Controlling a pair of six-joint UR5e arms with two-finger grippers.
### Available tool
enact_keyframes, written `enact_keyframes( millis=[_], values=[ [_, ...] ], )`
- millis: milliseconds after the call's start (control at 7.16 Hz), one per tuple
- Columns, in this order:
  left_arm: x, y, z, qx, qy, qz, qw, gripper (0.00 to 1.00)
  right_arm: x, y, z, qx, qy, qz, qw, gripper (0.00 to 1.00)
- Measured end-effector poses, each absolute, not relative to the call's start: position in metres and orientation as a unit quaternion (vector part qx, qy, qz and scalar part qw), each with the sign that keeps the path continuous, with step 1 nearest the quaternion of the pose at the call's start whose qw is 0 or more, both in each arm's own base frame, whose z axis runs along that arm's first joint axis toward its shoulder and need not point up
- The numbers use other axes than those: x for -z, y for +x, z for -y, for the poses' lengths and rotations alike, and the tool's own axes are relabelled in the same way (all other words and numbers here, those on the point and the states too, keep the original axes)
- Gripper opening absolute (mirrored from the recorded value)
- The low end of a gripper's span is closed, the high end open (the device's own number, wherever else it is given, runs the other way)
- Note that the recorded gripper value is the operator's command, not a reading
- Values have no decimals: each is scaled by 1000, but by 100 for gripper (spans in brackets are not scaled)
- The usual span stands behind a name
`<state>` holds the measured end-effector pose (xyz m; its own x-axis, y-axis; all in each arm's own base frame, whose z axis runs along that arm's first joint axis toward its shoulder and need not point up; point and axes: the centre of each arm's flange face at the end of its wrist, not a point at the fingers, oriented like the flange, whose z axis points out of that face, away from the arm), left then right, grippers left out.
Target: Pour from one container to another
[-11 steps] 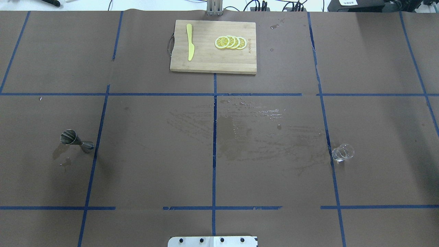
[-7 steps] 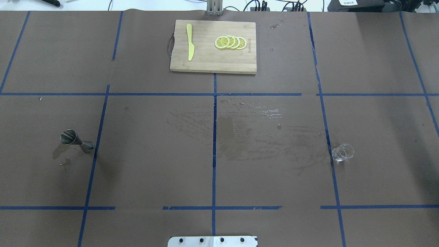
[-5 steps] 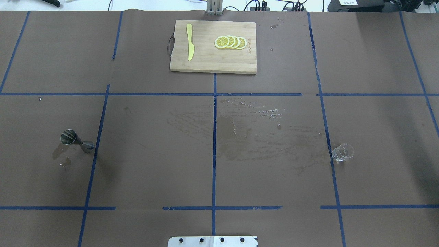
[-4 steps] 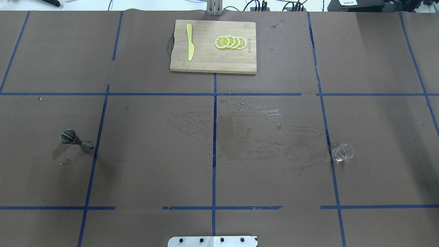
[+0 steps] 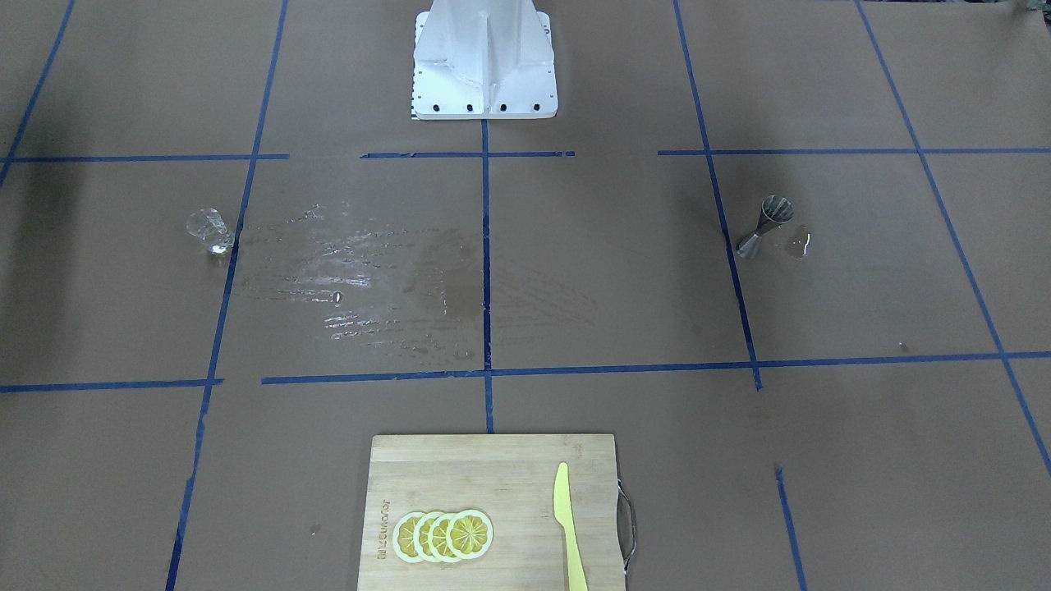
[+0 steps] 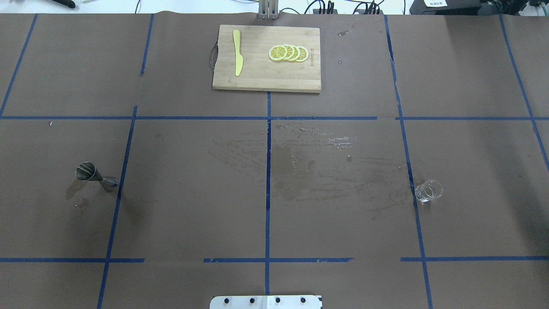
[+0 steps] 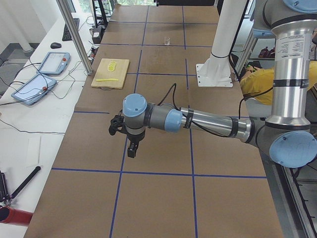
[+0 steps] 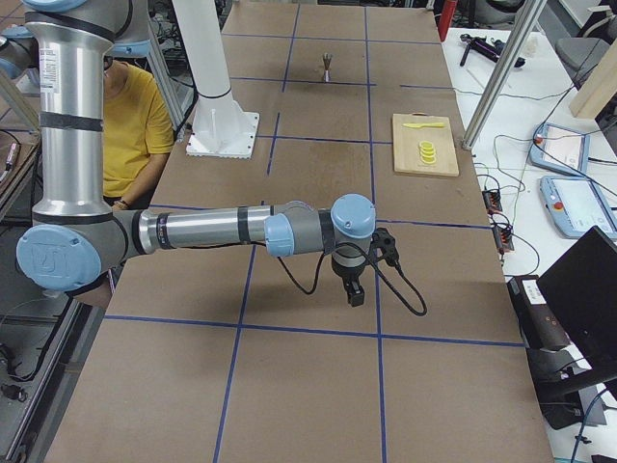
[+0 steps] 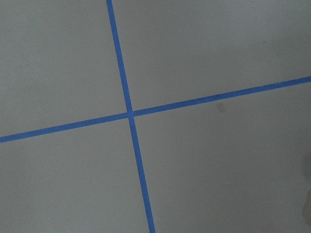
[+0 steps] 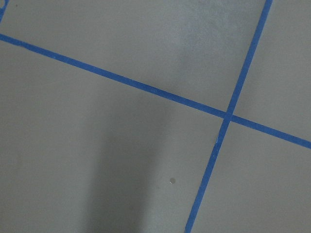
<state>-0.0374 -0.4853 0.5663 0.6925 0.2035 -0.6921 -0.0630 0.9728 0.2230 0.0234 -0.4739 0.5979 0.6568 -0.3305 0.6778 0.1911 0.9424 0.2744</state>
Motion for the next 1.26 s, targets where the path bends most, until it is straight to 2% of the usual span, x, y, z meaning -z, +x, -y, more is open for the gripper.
enact_keyframes(
  millis=[839, 1258],
  values=[
    [-526, -26, 492, -100, 193, -391, 894, 100, -617, 24, 453, 143, 91, 396, 903, 100],
    [-468, 115, 484, -50, 253, -436, 862, 99, -614, 17, 446, 149, 106, 425, 886, 100]
  ],
)
